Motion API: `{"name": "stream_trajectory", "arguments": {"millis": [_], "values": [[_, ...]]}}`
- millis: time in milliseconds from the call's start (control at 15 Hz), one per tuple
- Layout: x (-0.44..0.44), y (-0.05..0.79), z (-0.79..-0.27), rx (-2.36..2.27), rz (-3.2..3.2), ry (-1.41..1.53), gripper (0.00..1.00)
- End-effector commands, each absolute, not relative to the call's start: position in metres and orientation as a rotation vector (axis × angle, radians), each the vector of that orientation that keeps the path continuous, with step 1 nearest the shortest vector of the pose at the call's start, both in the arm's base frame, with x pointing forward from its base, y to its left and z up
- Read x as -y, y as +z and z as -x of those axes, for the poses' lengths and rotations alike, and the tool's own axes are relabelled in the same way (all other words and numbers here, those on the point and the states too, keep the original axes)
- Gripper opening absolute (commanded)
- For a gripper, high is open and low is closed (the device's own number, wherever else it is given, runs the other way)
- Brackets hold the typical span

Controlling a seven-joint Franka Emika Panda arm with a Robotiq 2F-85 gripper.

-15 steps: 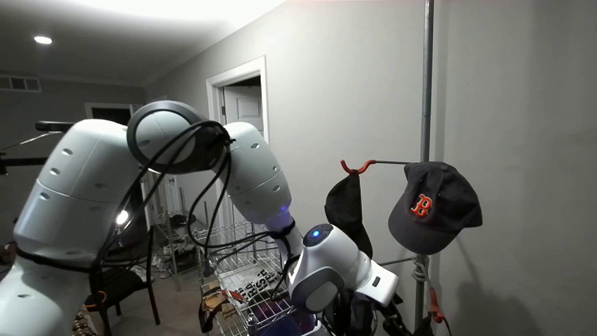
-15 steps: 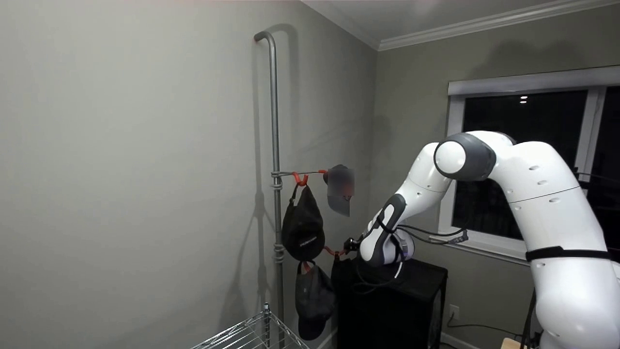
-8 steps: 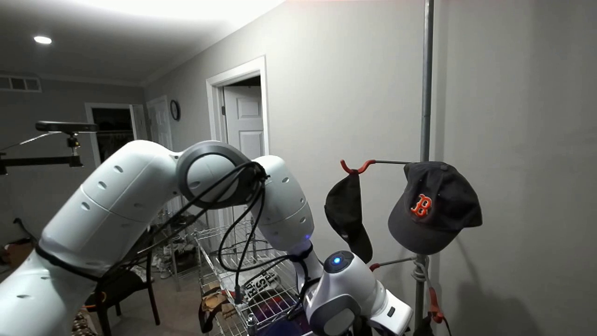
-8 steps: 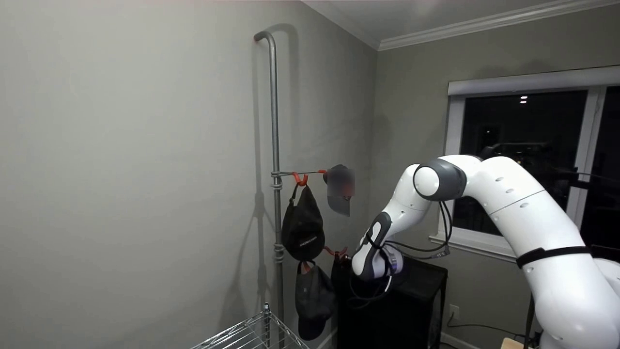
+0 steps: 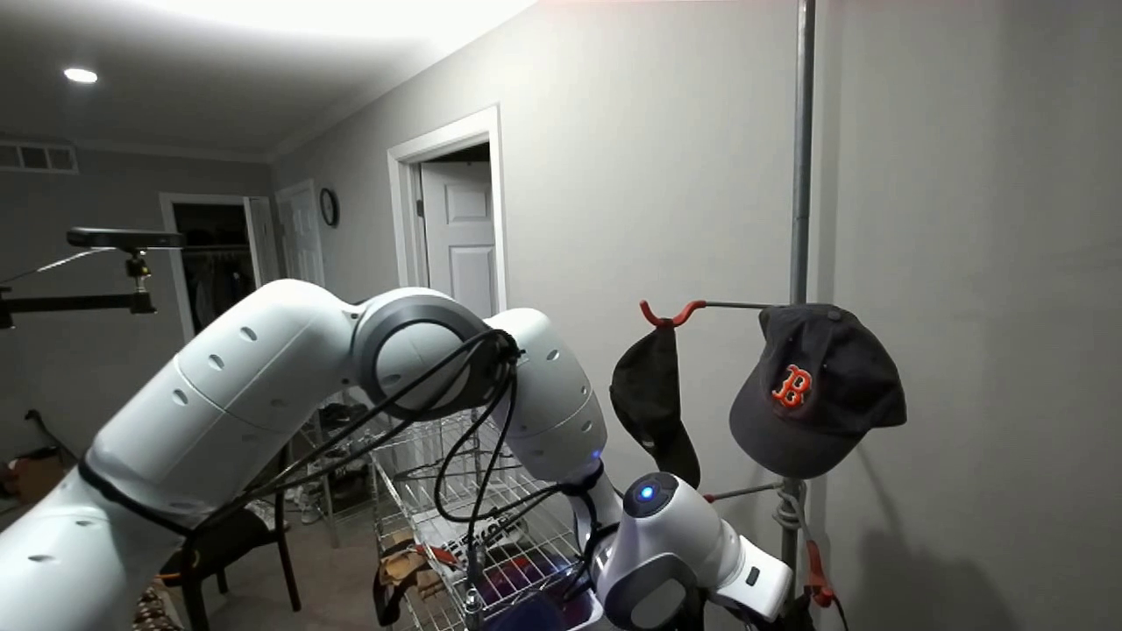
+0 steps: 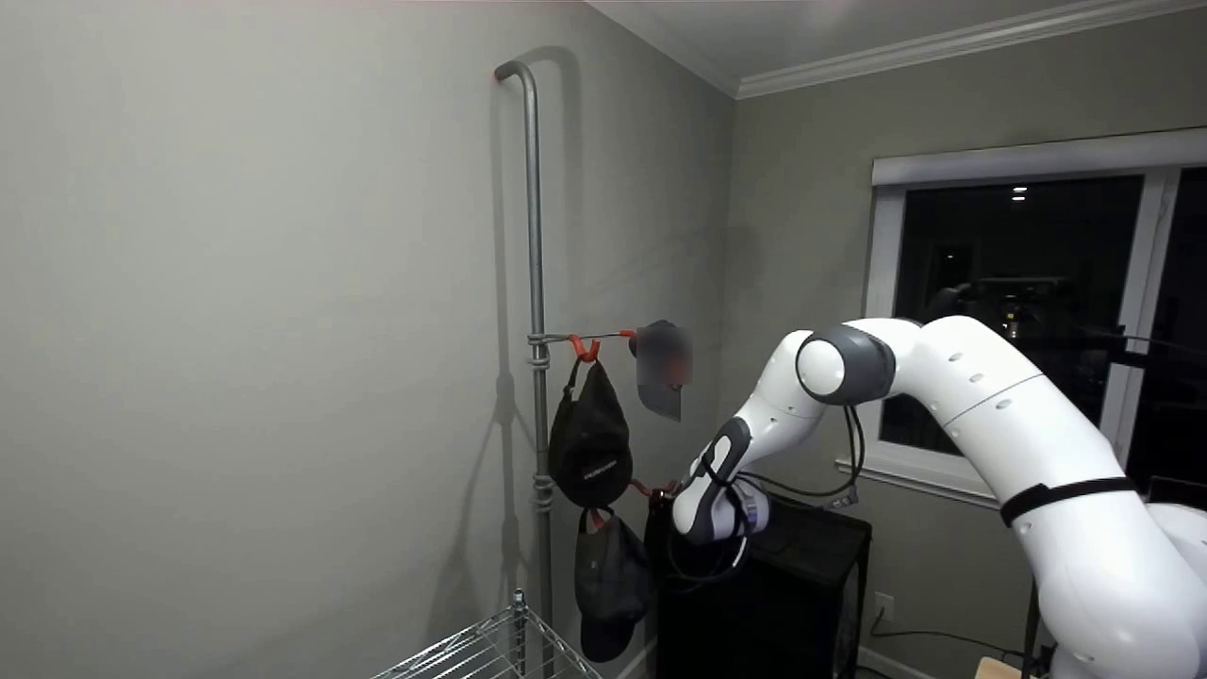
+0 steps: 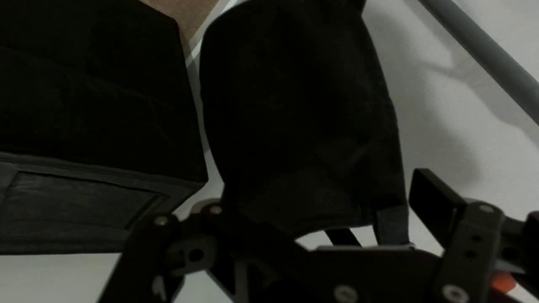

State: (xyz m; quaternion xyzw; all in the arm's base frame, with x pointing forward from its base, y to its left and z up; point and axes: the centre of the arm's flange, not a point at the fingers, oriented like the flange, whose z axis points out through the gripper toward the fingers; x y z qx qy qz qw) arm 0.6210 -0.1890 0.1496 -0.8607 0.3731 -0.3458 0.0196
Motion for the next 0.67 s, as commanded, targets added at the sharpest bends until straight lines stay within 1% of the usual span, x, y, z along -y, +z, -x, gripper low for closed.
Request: {"name": "stream_trajectory", "arguments": {"millis": [0, 533, 600], "values": [[0.199, 0.144, -0.637, -1.116, 2.68, -1.175, 1.0], [0.197, 0.129, -0.662, -1.017, 2.719, -1.255, 1.0], [0.195, 0.128, -0.662, -1.007, 2.717, -1.253, 0.75]]}}
